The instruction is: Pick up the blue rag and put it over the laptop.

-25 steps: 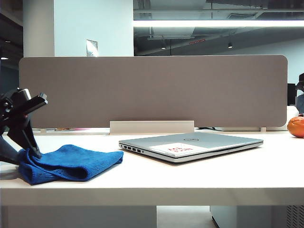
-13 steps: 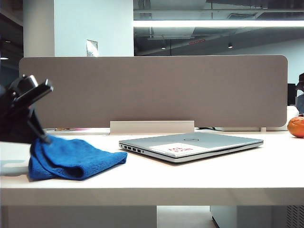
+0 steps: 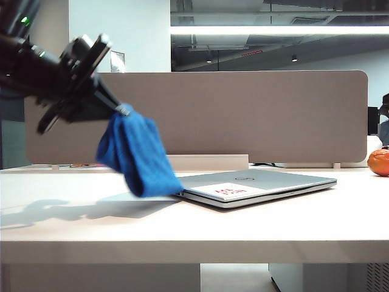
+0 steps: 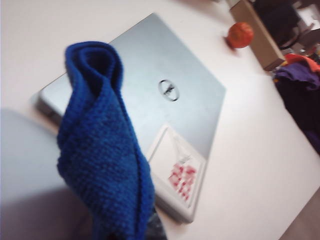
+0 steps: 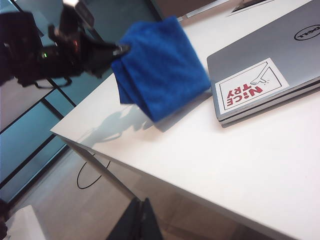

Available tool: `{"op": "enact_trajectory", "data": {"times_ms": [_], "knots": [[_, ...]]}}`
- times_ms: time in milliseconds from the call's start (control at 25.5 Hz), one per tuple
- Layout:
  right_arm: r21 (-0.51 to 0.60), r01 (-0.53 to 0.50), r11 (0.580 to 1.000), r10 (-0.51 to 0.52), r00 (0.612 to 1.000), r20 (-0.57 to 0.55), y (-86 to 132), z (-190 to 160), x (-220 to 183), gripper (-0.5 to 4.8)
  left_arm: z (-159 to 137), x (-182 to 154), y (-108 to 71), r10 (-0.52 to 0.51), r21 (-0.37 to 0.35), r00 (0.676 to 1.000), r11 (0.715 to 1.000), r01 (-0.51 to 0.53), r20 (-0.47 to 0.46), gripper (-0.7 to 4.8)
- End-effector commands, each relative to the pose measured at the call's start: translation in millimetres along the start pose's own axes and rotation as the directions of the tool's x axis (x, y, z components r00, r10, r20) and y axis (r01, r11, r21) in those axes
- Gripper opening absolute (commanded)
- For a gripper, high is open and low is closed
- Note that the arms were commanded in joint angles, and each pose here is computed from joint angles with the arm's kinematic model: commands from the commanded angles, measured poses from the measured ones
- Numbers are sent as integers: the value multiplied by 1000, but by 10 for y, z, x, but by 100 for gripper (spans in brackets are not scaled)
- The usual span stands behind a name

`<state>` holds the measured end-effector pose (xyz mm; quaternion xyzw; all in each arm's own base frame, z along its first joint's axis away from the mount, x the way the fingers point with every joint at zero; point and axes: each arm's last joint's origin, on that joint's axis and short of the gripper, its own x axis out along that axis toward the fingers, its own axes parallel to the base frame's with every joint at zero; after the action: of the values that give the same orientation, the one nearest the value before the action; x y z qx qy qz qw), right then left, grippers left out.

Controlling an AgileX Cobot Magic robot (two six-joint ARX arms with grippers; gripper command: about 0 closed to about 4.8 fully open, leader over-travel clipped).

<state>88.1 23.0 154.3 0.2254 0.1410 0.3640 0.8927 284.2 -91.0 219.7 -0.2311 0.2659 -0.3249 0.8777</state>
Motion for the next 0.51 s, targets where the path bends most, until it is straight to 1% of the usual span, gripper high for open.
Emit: {"op": "enact_trajectory", "data": {"times_ms": [39, 275, 432, 510], "knots": [[-14, -3, 1000, 3, 1000, 11, 0, 5, 2, 0, 143, 39, -149, -23, 46, 998, 999, 21, 50, -6], [-14, -3, 1000, 3, 1000, 11, 0, 5, 2, 0, 395, 109, -290, -39, 84, 993, 996, 29, 113, -6], [-14, -3, 1000, 3, 1000, 11, 0, 5, 2, 0, 461, 233, -335, -59, 94, 992, 994, 49, 108, -6], [-14, -3, 1000, 3, 1000, 11, 0, 5, 2, 0, 481, 396, -379, -78, 100, 993, 993, 69, 87, -6]]}}
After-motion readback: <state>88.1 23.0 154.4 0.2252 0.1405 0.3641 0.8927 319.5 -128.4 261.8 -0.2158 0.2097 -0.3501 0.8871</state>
